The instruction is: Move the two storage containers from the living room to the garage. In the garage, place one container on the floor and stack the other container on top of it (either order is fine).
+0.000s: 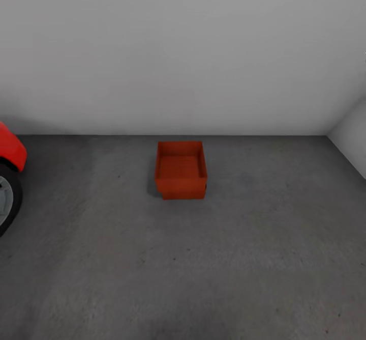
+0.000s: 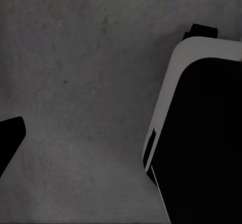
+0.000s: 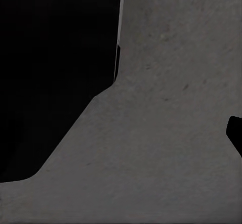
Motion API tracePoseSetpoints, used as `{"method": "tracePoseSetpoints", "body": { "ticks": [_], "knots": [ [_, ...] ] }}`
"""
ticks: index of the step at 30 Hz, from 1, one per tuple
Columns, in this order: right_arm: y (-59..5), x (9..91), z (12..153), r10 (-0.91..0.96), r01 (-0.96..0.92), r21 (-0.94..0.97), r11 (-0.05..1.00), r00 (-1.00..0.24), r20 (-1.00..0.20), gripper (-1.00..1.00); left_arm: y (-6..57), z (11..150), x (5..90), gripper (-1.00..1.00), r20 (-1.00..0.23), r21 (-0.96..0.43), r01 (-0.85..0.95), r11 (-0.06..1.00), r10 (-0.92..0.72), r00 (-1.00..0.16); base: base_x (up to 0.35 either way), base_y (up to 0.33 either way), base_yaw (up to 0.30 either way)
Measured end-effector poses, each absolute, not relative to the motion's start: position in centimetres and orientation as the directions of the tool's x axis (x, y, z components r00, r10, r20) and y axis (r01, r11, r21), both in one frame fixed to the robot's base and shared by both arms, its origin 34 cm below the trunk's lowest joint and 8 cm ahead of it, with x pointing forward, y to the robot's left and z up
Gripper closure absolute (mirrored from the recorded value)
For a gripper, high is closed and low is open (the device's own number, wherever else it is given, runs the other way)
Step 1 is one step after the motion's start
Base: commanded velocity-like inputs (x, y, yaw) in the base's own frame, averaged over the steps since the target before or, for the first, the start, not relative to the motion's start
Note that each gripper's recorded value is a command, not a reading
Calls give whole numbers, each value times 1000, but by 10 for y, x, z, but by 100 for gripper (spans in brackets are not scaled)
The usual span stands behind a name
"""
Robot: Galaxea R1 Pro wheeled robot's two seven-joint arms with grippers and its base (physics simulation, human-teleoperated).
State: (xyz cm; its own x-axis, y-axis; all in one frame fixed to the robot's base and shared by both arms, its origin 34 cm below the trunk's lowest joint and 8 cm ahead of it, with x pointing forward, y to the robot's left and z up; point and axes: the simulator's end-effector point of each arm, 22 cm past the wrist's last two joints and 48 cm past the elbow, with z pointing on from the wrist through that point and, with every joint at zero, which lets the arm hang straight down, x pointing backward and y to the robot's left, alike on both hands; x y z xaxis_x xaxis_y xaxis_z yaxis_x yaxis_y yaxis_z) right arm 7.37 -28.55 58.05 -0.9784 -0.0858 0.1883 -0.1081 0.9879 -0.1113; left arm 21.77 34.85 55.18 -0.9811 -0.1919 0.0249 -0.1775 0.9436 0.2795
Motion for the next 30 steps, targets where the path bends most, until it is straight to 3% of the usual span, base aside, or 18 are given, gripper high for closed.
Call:
{"method": "tracePoseSetpoints", "body": {
  "ticks": [30],
  "knots": [
    [-285,92,579,-86,-102,-113,988,-986,141,-100,348,557,238,-100,-24,270,-191,944,-192,-981,0,0,0]
  ]
}}
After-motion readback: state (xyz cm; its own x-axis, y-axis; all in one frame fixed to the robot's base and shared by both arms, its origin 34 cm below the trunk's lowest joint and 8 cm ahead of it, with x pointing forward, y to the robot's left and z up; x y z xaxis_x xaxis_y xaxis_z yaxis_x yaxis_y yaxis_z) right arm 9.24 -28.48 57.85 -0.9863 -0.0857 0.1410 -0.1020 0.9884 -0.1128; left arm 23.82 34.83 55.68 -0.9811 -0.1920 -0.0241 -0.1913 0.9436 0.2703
